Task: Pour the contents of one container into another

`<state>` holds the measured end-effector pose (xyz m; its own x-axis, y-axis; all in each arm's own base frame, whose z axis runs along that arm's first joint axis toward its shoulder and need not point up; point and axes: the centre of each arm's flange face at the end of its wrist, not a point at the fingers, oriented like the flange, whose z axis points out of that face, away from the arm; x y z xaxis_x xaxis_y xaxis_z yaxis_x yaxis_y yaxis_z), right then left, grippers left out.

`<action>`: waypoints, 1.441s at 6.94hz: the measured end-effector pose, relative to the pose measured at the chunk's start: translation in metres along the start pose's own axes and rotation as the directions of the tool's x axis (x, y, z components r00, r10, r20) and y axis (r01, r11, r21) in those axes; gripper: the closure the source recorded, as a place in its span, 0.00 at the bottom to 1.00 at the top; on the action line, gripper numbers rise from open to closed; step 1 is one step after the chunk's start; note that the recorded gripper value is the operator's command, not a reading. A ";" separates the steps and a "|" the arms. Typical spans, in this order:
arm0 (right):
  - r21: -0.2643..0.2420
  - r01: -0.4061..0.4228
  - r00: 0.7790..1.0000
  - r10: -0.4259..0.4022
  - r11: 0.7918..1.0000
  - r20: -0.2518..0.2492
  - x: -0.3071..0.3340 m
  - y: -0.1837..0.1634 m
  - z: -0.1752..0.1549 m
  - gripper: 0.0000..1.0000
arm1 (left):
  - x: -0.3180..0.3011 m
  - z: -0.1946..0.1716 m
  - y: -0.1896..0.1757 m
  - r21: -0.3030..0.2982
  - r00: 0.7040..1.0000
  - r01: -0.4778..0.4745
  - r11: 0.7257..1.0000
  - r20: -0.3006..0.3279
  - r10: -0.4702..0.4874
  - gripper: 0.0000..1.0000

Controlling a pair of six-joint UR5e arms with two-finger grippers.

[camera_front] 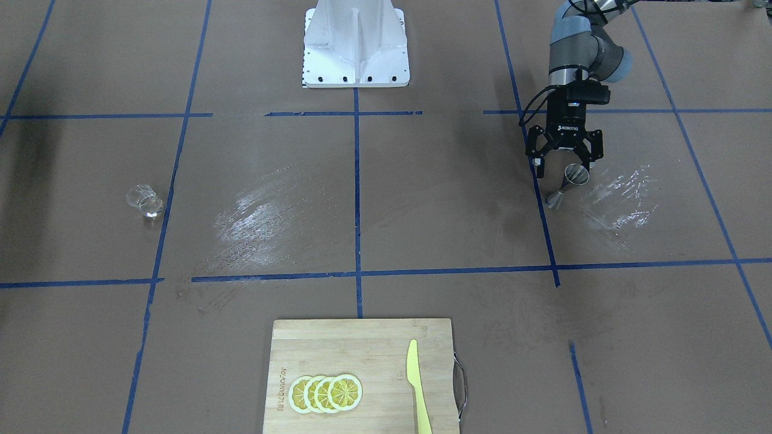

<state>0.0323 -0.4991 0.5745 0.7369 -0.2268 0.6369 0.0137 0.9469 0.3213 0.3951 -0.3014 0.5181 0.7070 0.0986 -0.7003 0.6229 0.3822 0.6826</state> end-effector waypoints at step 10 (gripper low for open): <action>-0.001 0.001 1.000 -0.001 1.000 0.000 0.000 0.000 0.000 0.00 | -0.014 0.009 0.021 0.000 1.000 0.005 1.000 -0.005 -0.005 0.47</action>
<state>0.0323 -0.4991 0.5749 0.7369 -0.2274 0.6366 0.0148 0.9469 0.3211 0.4011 -0.3028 0.5441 0.7025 0.1012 -0.7045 0.6261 0.3830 0.6793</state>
